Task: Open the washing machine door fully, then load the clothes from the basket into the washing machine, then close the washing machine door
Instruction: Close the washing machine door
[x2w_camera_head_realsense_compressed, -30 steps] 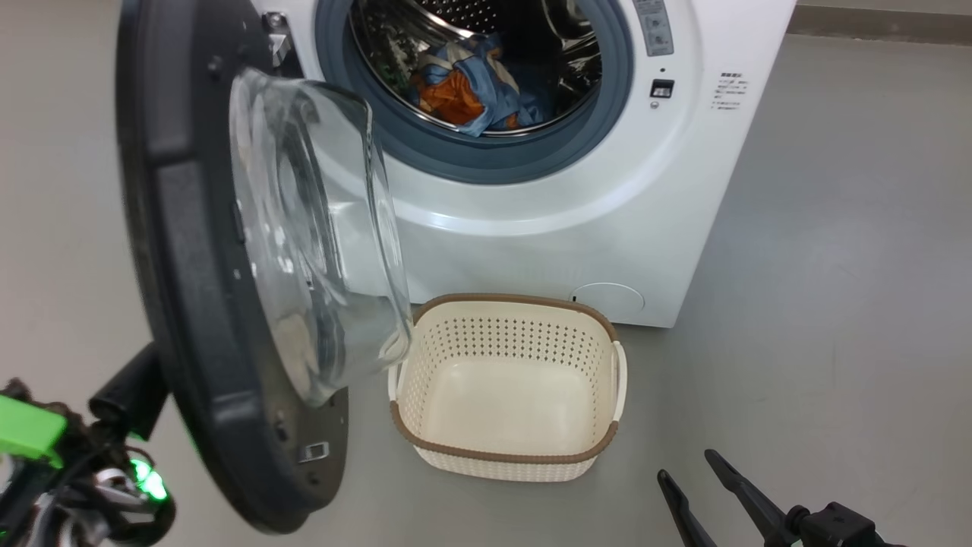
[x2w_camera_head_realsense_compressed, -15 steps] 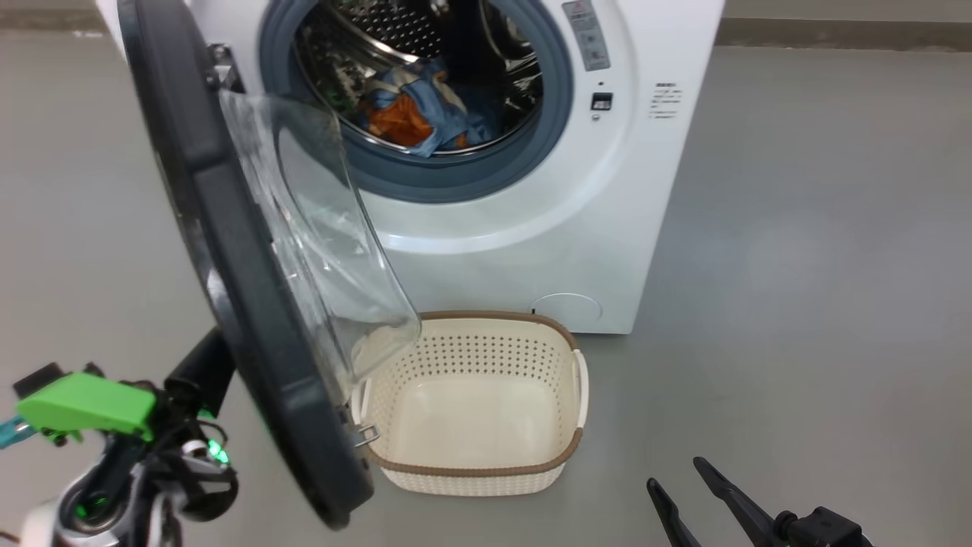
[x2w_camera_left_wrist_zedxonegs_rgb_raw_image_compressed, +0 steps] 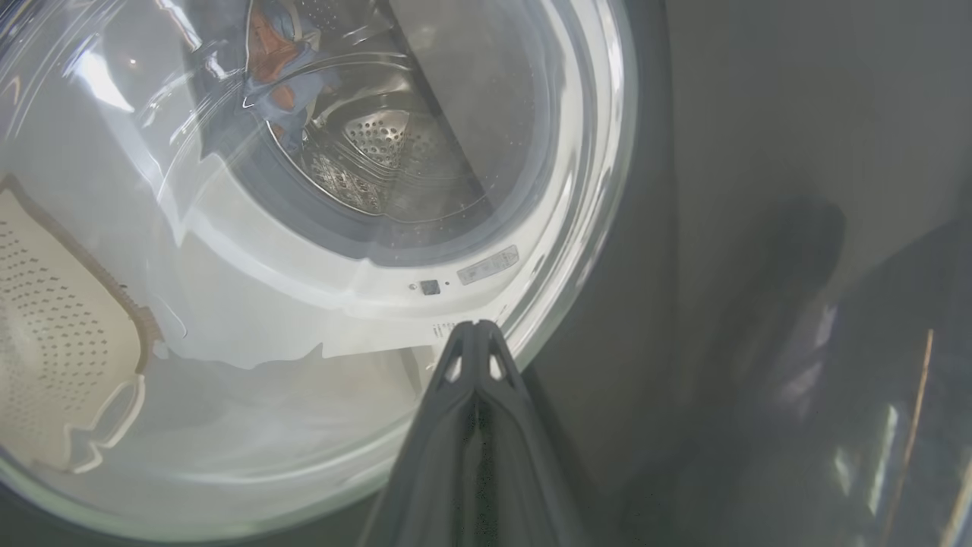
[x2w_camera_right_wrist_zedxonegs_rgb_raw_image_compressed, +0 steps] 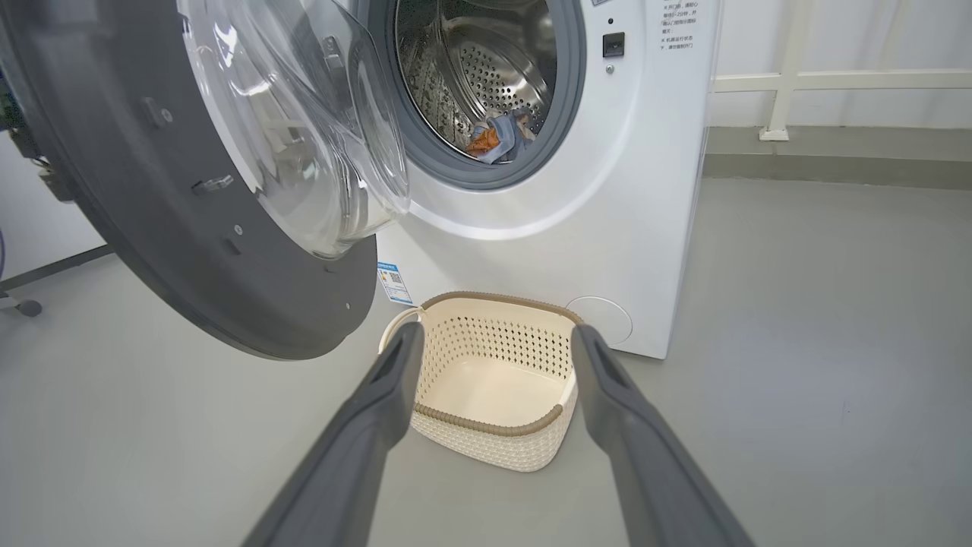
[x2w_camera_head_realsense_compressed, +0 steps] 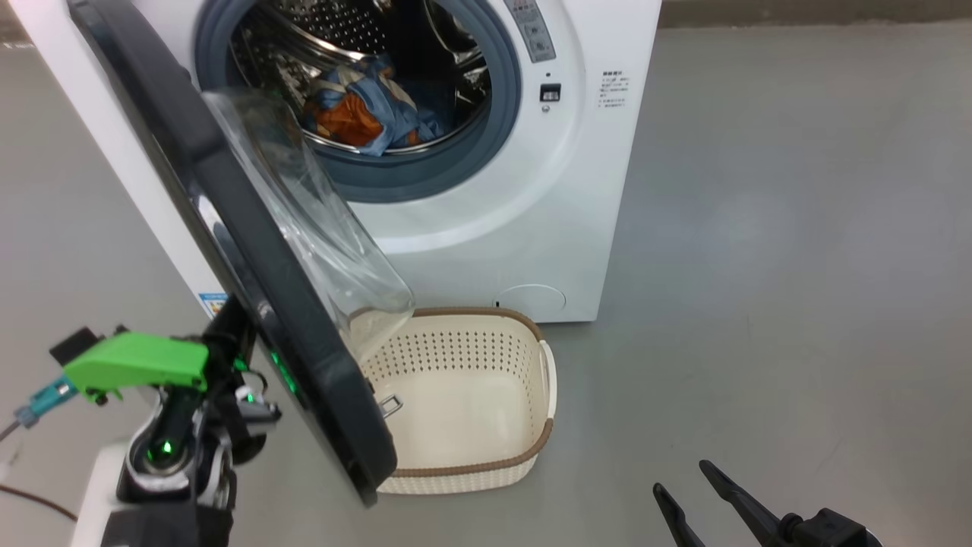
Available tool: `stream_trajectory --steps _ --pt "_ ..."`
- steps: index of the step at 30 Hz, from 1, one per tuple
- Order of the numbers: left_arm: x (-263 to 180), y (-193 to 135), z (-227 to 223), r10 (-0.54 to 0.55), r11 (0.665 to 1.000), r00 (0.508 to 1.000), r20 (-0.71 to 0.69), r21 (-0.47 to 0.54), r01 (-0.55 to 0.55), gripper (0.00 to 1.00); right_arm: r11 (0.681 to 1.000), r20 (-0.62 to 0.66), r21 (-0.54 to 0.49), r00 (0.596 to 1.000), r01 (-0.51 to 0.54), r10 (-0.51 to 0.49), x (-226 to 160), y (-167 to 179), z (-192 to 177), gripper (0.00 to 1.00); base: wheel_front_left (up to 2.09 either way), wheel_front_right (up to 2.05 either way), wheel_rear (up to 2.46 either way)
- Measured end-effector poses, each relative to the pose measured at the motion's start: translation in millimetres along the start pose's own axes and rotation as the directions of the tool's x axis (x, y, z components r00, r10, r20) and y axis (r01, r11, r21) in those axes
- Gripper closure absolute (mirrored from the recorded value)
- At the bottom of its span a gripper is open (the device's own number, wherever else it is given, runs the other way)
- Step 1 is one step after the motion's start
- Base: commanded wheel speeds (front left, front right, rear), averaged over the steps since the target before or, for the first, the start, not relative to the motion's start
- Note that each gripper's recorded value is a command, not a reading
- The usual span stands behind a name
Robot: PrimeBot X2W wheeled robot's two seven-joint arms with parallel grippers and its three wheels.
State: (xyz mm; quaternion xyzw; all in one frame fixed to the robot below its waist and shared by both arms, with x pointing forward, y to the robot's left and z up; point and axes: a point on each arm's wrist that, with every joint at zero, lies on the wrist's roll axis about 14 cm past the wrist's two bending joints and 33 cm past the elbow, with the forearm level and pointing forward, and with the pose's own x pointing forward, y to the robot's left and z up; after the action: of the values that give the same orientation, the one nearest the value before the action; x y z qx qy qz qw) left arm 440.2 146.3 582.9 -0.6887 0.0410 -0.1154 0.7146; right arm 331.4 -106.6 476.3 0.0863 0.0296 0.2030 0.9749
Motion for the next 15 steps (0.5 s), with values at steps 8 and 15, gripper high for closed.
stream_trajectory --steps 8,15 --pt "34.3 0.1 0.8 -0.015 1.000 0.999 0.036 0.006 0.015 1.00 1.000 -0.031 -0.003 1.000 -0.002 0.002 0.3 -4.2 -7.9 0.00 0.00 0.00 0.00" --pt "54.3 0.5 -10.2 -0.020 1.000 1.000 0.015 0.013 0.020 1.00 1.000 -0.032 -0.005 0.999 0.012 -0.012 1.0 -10.3 -7.6 0.00 0.00 0.00 0.00"
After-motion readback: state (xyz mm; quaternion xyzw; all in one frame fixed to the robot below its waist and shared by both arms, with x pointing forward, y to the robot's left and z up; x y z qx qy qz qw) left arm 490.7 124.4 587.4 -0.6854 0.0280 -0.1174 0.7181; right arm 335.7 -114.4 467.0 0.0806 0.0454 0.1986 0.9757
